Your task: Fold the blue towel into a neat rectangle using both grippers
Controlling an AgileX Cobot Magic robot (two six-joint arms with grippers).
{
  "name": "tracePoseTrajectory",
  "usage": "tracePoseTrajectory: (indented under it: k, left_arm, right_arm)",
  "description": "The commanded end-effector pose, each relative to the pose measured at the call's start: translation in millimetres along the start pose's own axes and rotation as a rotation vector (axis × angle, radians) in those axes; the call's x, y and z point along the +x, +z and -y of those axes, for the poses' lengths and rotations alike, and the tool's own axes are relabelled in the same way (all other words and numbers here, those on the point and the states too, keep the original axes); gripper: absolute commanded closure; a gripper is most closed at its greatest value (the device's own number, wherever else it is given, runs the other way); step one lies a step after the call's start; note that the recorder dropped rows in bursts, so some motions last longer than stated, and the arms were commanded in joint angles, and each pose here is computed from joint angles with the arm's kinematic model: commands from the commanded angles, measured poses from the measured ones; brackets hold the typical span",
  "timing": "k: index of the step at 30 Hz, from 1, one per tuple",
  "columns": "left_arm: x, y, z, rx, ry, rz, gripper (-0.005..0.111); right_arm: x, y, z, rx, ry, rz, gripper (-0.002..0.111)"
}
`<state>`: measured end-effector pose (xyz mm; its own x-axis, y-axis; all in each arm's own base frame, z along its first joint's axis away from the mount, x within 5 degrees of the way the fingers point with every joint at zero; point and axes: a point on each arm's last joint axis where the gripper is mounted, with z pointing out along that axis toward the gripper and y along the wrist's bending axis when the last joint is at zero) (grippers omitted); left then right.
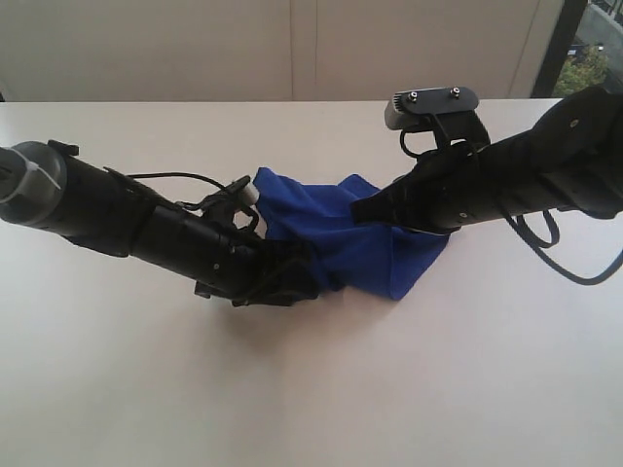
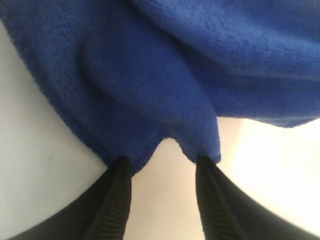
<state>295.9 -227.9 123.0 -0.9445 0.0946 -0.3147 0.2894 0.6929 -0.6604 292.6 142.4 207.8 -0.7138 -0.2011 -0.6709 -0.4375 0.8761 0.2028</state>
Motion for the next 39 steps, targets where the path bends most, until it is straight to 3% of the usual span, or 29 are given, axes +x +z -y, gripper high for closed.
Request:
tracePoseTrajectory:
  k: [1,7,20,33,37,39]
  left_arm:
    - [8,12,-11.4,-0.033,0.012,-0.035,0.058]
    - [11,20,-18.2,-0.041,-0.019,-0.045,0.062]
    - [4,18,-33.8,-0.214,0.053,0.026,0.106]
    - [-9,6,-53.4,-0.338,0.090,0.091,0.107]
    - [-6,3,-40.1,-0.235,0.094,0.045,0.105]
    - [-4,0,-32.0,-0.182,0.114,0.018,0.090]
  right_arm:
    - [-1,-2,0,0.004,0.000,0.011,0.108]
    - [-1,-2,0,0.004,0.000,0.011,0.108]
    - [-1,-2,0,0.004,0.000,0.011,0.108]
    - [-1,-2,0,0.004,0.000,0.011,0.108]
    - [-1,-2,0,0.004,0.000,0.011,0.108]
    - [-1,-2,0,0.004,0.000,0.011,0.108]
